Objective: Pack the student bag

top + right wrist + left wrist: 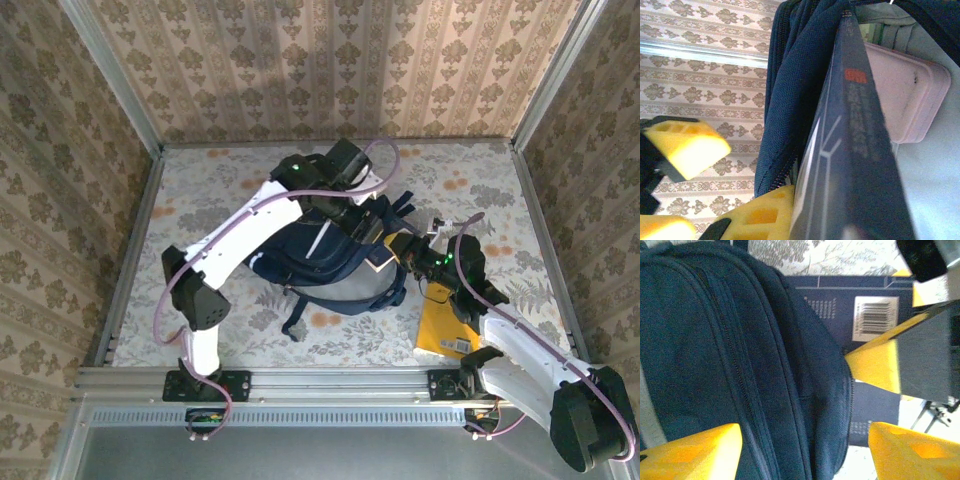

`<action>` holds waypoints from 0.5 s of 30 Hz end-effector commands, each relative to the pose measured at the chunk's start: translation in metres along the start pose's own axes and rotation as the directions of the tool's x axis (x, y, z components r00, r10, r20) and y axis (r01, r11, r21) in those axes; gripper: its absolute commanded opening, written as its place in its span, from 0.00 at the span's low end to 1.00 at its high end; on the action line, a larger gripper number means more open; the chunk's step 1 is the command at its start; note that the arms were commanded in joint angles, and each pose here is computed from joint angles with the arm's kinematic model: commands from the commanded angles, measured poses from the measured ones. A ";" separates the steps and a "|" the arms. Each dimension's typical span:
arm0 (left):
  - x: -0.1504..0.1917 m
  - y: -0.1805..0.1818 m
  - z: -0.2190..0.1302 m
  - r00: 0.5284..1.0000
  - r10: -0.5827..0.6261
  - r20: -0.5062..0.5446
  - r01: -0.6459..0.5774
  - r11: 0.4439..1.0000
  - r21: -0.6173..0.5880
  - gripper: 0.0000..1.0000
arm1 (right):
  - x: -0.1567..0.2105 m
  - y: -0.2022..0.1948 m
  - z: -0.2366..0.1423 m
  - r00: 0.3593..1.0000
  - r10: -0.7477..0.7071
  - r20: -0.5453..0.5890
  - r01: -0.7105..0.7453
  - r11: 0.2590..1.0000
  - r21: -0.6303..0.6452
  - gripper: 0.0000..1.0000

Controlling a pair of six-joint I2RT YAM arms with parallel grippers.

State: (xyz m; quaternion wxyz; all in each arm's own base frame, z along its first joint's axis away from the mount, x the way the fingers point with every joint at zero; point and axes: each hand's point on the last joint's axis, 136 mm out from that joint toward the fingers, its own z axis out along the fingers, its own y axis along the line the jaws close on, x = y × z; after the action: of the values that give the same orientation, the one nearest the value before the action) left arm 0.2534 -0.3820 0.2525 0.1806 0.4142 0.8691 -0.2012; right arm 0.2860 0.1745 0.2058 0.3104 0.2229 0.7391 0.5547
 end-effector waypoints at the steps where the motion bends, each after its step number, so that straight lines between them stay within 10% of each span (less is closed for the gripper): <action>1: 0.011 0.006 0.013 0.997 0.030 -0.071 -0.034 0.998 -0.057 0.71 | -0.004 0.058 -0.011 0.996 -0.088 0.022 0.091 0.975 -0.204 0.00; 15: 0.015 -0.005 0.051 0.985 0.099 -0.144 -0.114 0.988 -0.102 0.62 | -0.003 0.056 -0.012 0.995 -0.098 0.025 0.101 0.974 -0.201 0.00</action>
State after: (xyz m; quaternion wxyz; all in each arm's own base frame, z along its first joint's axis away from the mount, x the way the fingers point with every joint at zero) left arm 0.2423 -0.4030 0.2085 0.1430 0.4490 0.8680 -0.1566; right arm 0.2848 0.1727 0.1998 0.3088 0.2262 0.7410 0.5517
